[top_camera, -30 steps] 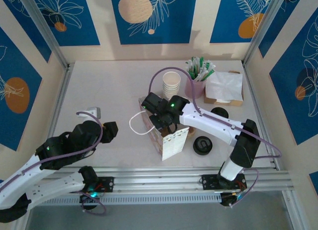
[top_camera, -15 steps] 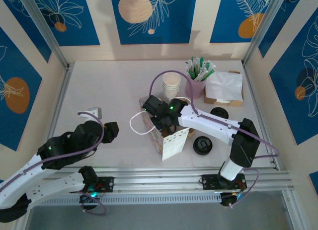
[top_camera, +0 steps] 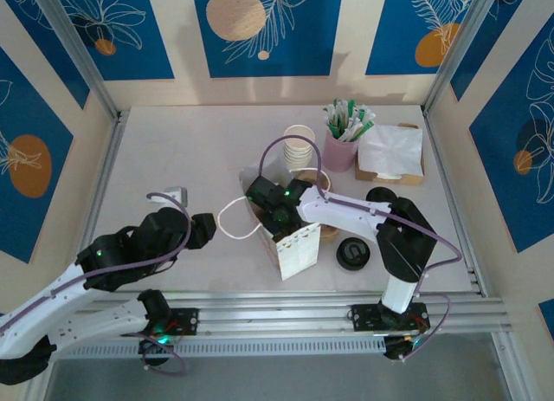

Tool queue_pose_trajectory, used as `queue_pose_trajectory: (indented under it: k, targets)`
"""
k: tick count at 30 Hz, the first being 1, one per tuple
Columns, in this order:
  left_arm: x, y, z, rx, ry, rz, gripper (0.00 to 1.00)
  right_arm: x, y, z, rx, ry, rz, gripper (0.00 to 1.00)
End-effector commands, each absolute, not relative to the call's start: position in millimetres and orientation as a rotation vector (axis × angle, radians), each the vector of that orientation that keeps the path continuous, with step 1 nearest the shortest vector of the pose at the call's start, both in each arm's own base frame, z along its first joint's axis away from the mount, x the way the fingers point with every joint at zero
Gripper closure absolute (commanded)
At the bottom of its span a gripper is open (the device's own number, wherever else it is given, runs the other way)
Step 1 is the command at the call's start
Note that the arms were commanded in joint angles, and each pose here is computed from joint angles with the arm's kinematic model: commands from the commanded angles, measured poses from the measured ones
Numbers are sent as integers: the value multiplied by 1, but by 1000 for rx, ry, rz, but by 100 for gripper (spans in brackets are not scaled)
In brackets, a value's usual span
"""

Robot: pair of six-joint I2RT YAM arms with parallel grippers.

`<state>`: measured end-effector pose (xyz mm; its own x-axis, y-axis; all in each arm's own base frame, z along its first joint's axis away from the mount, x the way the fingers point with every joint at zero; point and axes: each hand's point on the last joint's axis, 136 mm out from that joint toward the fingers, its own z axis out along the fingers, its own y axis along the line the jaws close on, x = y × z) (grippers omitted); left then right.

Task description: Pack the takeout coffee

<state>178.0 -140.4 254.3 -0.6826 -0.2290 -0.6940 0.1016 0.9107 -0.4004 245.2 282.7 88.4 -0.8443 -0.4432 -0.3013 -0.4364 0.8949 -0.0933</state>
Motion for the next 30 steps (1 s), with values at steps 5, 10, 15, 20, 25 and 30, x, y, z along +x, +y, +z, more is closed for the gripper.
queue_pose_trajectory:
  k: [5,10,15,20,25,30]
  targets:
    - [177,-145,252,-111,2268,-564,40,240,276,59,-618,2817,-56,96]
    - [177,-146,253,-111,2268,-571,40,238,273,42,-605,2854,-59,96]
    - [177,-146,254,-113,2264,-576,40,236,271,36,-605,2872,-72,97]
    - [176,-147,253,-110,2269,-583,40,240,275,53,-574,2845,-41,97]
    - [176,-146,252,-115,2270,-586,40,245,282,87,-561,2788,0,95]
    - [175,-147,251,-117,2273,-588,40,246,286,124,-535,2731,73,89]
